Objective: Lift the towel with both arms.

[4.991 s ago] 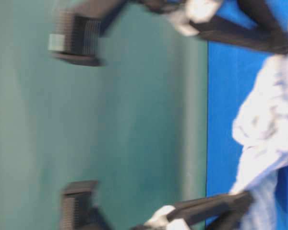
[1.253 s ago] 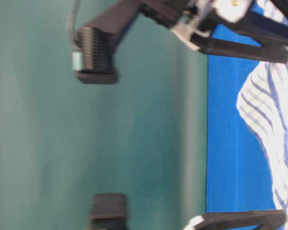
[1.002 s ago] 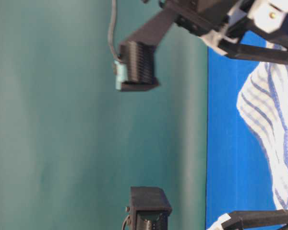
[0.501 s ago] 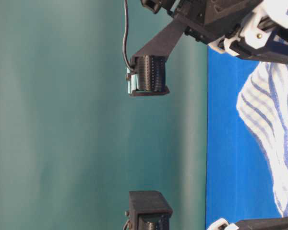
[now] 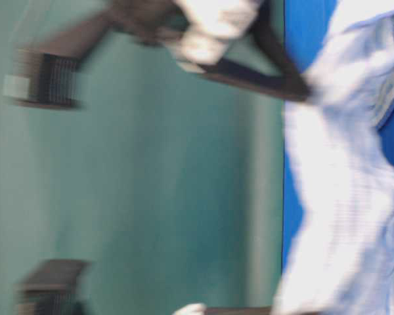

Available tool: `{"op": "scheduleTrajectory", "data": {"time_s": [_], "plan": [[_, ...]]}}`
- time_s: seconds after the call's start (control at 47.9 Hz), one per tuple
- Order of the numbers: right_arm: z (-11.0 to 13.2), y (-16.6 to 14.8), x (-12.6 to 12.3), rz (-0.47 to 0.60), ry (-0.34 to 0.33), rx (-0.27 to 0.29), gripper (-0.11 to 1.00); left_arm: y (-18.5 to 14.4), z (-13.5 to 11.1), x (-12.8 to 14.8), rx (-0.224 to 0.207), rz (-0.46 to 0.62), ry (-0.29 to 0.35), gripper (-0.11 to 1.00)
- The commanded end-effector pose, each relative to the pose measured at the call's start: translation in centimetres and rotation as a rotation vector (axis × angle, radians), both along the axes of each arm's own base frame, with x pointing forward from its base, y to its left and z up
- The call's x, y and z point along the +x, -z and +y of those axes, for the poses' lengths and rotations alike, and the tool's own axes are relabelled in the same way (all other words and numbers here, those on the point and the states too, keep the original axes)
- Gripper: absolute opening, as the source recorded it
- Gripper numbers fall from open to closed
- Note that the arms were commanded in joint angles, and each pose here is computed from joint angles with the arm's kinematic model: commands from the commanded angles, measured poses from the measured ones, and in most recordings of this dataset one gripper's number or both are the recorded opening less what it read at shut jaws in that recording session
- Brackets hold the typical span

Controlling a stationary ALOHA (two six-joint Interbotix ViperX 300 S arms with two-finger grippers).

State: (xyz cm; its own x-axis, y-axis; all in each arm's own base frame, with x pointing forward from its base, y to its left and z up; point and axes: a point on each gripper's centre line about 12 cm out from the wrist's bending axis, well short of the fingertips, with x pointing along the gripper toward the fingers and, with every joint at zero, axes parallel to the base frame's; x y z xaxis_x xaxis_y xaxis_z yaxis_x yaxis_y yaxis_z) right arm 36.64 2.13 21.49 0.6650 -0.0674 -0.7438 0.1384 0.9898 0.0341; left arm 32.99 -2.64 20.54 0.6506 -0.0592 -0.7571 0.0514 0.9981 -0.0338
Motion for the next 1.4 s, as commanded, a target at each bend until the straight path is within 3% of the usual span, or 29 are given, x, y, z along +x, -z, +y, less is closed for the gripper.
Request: {"op": "scheduleTrajectory", "data": {"time_s": [0.0, 0.376, 0.71, 0.898, 1.148, 1.378], "plan": [[-0.4, -5.1, -0.6, -0.076, 0.014, -0.02, 0.02, -4.7, 0.4, -0.2, -0.006, -0.089, -0.011, 0.07], [-1.5, -17.0, -2.1, -0.156, 0.022, -0.129, 0.02, -15.7, 3.8, -3.1, 0.013, -0.248, -0.1, 0.07], [-2.0, -23.6, -2.9, -0.208, 0.013, -0.186, 0.02, -22.6, 4.2, -4.9, 0.019, -0.335, -0.113, 0.07], [-2.2, -26.0, -3.7, -0.229, 0.019, -0.193, 0.02, -25.1, 4.4, -5.5, 0.028, -0.37, -0.118, 0.07], [-2.2, -26.2, -3.7, -0.229, 0.017, -0.195, 0.02, -25.3, 4.7, -5.3, 0.034, -0.387, -0.127, 0.07], [-2.3, -26.1, -3.7, -0.229, 0.016, -0.203, 0.03, -25.4, 4.7, -5.1, 0.08, -0.401, -0.091, 0.07]]}}
